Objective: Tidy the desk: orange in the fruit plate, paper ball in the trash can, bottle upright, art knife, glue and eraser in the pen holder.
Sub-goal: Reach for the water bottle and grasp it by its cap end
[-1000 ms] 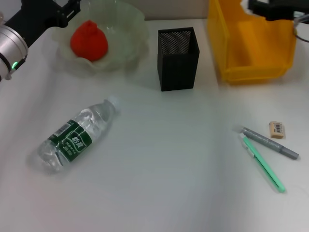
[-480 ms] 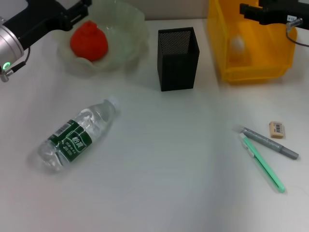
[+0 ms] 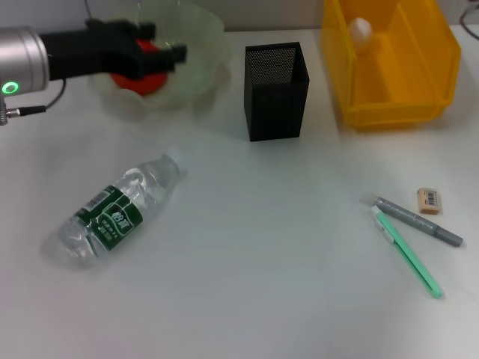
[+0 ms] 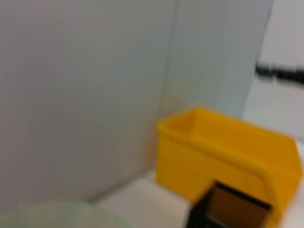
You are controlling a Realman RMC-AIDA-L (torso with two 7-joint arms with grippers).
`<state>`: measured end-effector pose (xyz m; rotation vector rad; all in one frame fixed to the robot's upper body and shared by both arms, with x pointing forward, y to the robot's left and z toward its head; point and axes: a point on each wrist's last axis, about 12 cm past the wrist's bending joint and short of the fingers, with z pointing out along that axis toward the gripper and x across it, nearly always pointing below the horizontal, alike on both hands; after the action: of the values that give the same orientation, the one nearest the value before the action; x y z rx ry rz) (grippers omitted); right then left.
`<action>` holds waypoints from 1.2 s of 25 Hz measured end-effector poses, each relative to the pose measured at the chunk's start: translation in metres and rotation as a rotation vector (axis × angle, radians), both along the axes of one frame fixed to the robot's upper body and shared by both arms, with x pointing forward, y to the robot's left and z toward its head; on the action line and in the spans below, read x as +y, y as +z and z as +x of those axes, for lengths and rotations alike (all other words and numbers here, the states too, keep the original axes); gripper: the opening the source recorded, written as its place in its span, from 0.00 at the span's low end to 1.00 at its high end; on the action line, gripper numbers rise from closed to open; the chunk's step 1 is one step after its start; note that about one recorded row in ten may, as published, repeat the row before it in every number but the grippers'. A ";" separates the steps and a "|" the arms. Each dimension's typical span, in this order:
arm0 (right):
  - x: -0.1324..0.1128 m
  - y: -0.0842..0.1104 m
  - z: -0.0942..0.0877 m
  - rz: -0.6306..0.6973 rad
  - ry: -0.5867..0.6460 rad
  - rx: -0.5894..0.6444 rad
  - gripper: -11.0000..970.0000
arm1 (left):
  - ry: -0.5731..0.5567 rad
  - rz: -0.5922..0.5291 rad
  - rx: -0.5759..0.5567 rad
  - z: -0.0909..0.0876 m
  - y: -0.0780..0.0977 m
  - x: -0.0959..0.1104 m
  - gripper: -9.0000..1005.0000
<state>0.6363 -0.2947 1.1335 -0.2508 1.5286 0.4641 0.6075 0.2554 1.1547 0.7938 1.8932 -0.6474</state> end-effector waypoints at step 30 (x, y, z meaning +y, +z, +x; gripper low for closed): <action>-0.006 -0.032 -0.027 0.092 -0.013 0.017 0.64 | -0.031 0.580 0.342 0.000 -0.024 -0.068 0.69</action>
<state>0.6089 -0.3004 1.1017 -0.1655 1.5201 0.5262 0.6077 0.1878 1.1309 1.1295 2.4332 -0.2514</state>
